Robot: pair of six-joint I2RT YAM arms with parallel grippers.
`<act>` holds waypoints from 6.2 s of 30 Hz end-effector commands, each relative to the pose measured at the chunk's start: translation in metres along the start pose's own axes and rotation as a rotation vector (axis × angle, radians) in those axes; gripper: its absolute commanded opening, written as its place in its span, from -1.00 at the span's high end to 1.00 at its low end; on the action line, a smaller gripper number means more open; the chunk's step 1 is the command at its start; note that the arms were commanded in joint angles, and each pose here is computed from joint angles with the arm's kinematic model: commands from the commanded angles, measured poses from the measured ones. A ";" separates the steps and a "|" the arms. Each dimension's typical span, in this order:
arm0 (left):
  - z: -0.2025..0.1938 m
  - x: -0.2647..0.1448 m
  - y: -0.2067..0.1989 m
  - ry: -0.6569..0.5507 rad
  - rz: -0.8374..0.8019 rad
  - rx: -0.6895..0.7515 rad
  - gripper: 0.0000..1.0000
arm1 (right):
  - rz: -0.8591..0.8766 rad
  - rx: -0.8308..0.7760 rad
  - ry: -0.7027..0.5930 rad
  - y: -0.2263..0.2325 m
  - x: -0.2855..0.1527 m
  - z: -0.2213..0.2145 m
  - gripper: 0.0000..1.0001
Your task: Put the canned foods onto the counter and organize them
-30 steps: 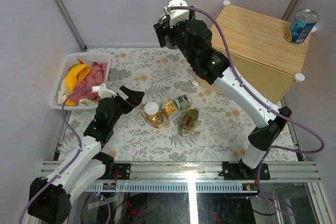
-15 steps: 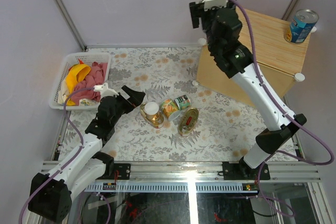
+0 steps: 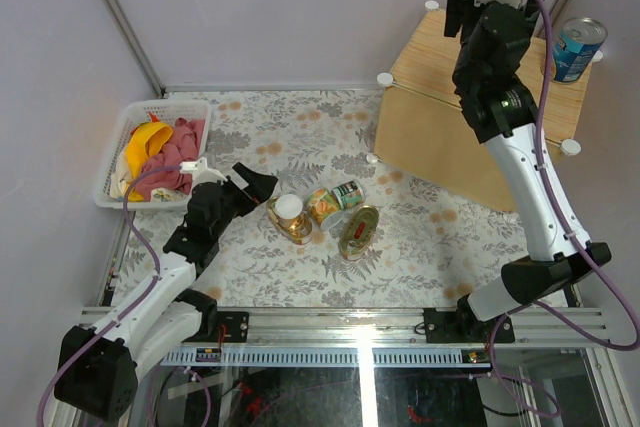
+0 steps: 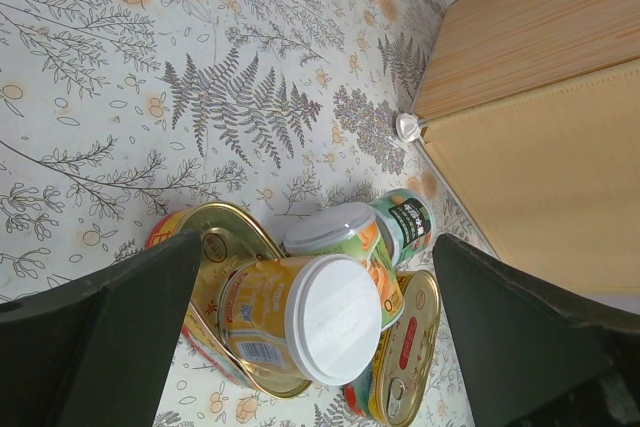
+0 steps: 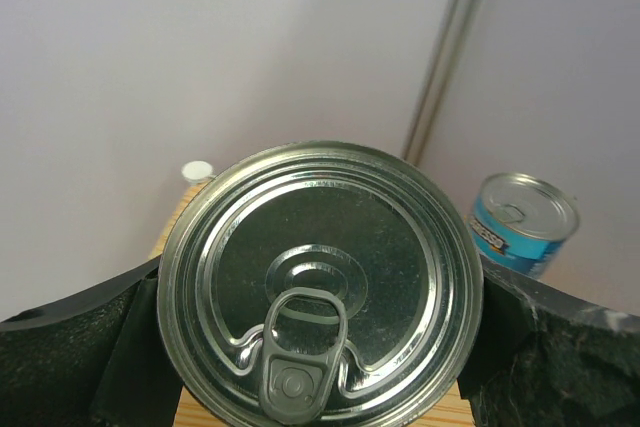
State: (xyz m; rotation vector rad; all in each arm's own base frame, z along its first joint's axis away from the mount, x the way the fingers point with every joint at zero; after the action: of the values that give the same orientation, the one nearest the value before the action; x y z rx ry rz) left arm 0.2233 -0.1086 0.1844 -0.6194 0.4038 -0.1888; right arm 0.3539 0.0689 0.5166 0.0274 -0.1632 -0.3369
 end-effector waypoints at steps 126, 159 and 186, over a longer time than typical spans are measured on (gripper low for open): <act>0.012 0.001 -0.017 0.025 -0.076 0.043 -1.00 | -0.381 0.215 0.151 -0.176 0.027 -0.088 -0.99; 0.010 -0.003 -0.017 0.025 -0.091 0.029 -1.00 | -0.390 0.206 0.038 -0.180 0.016 -0.036 -0.99; 0.008 -0.008 -0.015 0.008 -0.083 -0.012 -0.99 | 0.103 0.245 -0.083 -0.106 -0.006 0.019 -0.99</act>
State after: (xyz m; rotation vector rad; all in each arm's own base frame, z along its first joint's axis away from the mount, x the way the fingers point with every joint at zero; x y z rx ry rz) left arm 0.2170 -0.1138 0.1954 -0.6181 0.4371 -0.2587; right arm 0.3172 -0.0718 0.5025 0.2656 -0.1896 -0.4761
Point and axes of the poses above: each gripper's point midway between its finger pads, its own x axis out along the fingers, its own y axis along the line the jaws close on, z = x × y, the point moved 8 cm from there along -x, back along the fingers, and after that the axes turned 10 degrees about x, right-handed, at the moved point
